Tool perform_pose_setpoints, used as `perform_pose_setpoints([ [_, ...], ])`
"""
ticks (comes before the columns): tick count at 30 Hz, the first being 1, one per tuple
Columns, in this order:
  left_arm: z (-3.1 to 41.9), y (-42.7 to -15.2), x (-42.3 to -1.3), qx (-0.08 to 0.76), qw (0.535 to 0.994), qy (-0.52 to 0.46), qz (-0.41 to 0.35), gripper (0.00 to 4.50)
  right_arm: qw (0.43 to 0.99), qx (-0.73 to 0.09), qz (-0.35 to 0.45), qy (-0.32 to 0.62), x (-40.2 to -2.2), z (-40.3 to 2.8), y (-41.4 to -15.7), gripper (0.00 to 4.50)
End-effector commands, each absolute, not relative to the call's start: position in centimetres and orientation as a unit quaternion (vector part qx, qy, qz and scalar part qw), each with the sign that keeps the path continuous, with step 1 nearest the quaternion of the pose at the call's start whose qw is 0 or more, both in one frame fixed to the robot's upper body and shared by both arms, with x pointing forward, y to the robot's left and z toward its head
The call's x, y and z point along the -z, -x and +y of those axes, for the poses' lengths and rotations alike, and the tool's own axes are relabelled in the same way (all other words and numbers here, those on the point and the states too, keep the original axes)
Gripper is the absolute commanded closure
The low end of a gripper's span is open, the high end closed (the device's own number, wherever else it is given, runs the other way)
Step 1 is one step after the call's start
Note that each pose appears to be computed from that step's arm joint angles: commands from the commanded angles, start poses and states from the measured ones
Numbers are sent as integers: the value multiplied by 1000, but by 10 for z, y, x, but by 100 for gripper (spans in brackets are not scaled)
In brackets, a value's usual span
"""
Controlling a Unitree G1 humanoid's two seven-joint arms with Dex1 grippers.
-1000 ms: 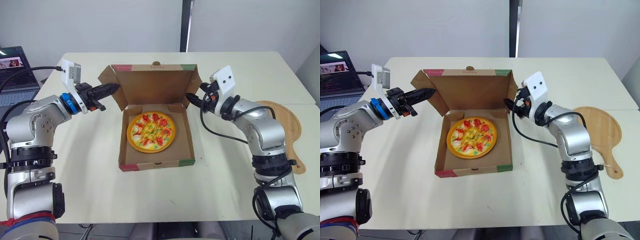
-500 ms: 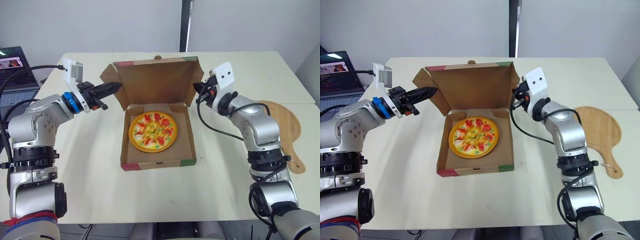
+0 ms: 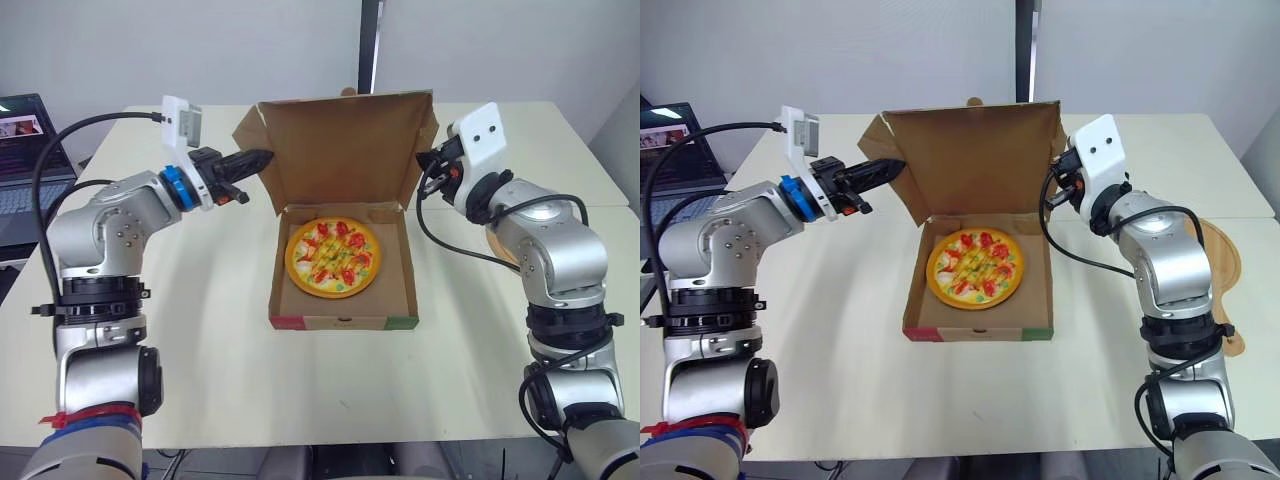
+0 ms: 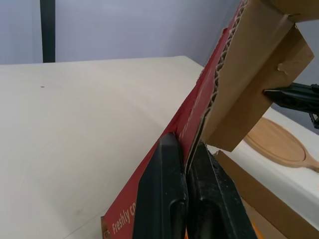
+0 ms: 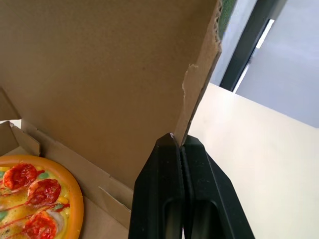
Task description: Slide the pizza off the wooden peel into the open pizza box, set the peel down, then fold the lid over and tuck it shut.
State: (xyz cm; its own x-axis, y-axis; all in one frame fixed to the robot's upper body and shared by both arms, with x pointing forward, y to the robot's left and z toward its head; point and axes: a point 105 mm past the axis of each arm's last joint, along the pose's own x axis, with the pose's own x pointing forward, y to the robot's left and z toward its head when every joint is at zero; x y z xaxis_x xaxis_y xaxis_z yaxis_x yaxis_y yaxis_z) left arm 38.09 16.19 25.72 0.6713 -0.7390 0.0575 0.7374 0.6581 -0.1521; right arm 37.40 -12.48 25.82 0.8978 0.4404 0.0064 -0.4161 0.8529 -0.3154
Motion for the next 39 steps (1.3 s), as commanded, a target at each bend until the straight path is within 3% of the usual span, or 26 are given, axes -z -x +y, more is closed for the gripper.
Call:
perform_pose_setpoints([
  [1, 141, -375, -267, 434, 898, 65, -10, 450, 958, -224, -83, 162, -280, -122, -359, 446],
  [12, 118, -377, -263, 447, 890, 89, -14, 450, 962, -209, -69, 164, -269, -130, -344, 446],
  [39, 120, -321, -217, 411, 899, 152, 18, 450, 963, -226, -33, 144, -224, -131, -296, 446],
])
